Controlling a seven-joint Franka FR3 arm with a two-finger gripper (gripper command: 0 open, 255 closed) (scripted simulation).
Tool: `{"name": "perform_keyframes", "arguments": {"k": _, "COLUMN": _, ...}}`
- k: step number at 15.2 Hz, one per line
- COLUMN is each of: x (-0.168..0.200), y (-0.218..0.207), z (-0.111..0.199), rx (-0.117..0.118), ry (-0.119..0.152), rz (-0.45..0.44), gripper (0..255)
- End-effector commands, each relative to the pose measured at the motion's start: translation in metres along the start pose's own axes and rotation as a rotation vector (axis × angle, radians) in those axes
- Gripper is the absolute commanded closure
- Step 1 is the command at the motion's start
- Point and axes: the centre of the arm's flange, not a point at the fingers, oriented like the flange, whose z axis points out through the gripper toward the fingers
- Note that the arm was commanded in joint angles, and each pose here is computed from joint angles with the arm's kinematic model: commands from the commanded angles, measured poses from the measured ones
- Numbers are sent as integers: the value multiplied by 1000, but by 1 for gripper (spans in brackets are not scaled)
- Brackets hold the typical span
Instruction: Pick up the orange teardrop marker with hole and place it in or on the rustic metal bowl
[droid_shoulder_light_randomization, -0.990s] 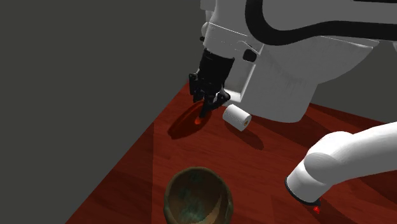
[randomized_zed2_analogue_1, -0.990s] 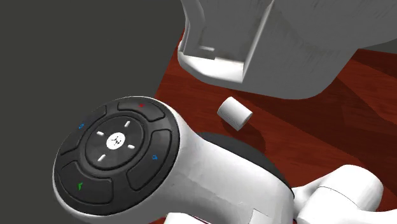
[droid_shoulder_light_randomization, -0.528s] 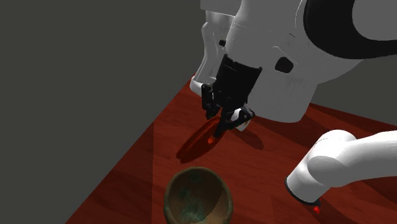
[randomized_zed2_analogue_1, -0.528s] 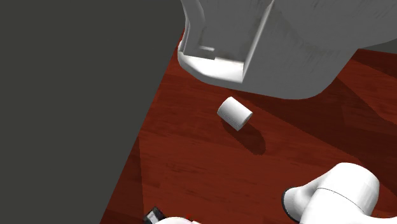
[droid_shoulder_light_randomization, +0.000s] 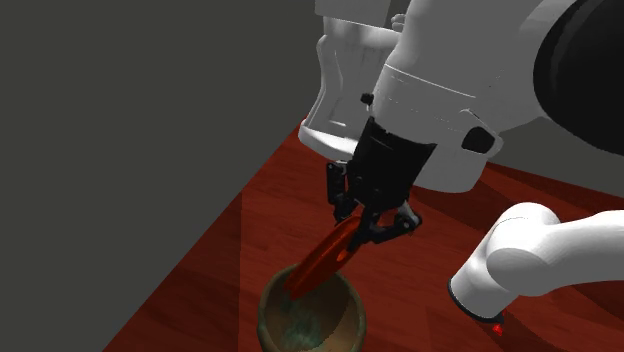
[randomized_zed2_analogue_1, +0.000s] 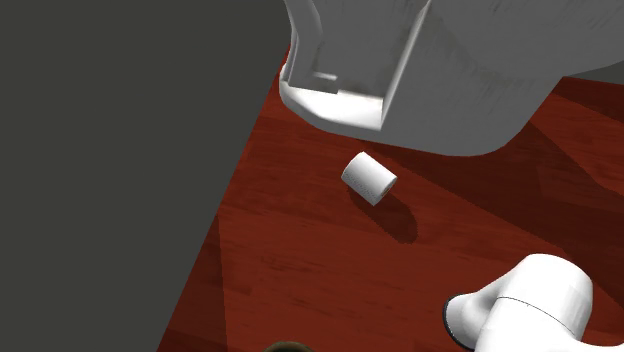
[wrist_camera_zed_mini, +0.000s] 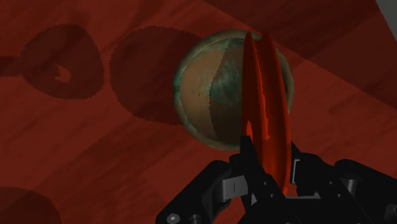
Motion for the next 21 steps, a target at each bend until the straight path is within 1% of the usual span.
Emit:
{"name": "perform_keyframes", "arguments": {"k": 1, "x": 1, "y": 1, "z": 11, "rx": 0, "ry": 0, "rz": 0, "gripper": 255}}
{"name": "perform_keyframes", "arguments": {"k": 15, "x": 9, "y": 5, "z": 84, "rx": 0, "ry": 0, "rz": 0, "gripper": 255}}
{"name": "perform_keyframes", "arguments": {"k": 21, "x": 9, "y": 5, "z": 84, "rx": 0, "ry": 0, "rz": 0, "gripper": 255}}
